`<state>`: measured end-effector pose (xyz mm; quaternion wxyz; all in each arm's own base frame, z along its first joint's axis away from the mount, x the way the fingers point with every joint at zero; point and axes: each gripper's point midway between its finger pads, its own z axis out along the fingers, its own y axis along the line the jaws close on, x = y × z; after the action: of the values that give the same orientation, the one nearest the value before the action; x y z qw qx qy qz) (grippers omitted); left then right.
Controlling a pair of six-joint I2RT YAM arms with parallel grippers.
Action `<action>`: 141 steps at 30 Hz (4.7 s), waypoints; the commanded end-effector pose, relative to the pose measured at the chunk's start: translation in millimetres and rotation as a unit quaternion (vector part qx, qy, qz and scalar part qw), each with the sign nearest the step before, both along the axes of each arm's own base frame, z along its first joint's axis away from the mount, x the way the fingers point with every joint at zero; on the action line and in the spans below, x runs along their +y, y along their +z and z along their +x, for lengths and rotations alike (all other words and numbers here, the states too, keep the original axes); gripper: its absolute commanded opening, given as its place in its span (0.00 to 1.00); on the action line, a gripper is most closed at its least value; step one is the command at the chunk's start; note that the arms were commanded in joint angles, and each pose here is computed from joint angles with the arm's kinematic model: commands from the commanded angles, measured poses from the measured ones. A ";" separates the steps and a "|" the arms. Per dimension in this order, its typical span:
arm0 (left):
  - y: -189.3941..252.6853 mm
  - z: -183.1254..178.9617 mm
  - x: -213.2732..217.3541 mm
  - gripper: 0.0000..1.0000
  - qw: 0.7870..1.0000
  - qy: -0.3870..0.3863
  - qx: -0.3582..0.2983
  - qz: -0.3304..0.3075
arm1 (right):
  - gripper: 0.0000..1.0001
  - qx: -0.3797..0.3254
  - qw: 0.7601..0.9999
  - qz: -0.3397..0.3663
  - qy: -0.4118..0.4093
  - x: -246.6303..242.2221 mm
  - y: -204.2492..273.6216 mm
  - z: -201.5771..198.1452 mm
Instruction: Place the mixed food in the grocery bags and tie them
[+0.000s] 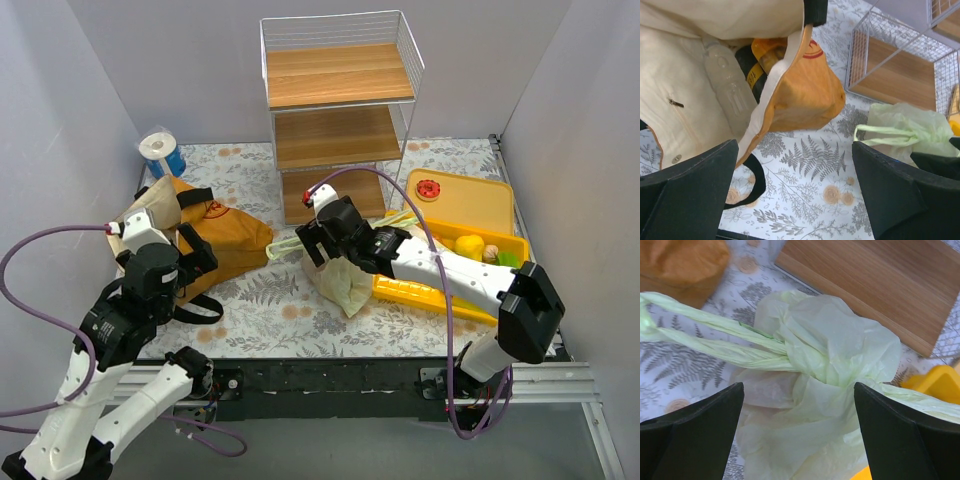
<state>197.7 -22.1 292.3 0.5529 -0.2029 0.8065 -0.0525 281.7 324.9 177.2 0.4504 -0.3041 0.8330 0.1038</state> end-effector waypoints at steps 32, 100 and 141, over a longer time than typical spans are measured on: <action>-45.0 46.3 -14.6 0.98 0.997 -0.007 0.011 0.077 | 0.98 0.077 0.993 0.073 0.043 -11.8 30.3 12.0; 50.9 57.4 -132.5 0.98 0.907 -0.394 -0.095 -0.112 | 0.01 -0.037 0.950 0.280 0.132 -33.9 197.1 -65.1; -27.9 29.7 10.3 0.70 0.997 -0.023 0.070 0.025 | 0.01 -0.180 0.881 0.400 0.176 32.9 316.7 -134.6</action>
<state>223.9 -23.6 267.9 0.4942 -0.1654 0.8511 -0.0634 147.9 365.4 463.8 0.6225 -0.2827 0.5916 0.4273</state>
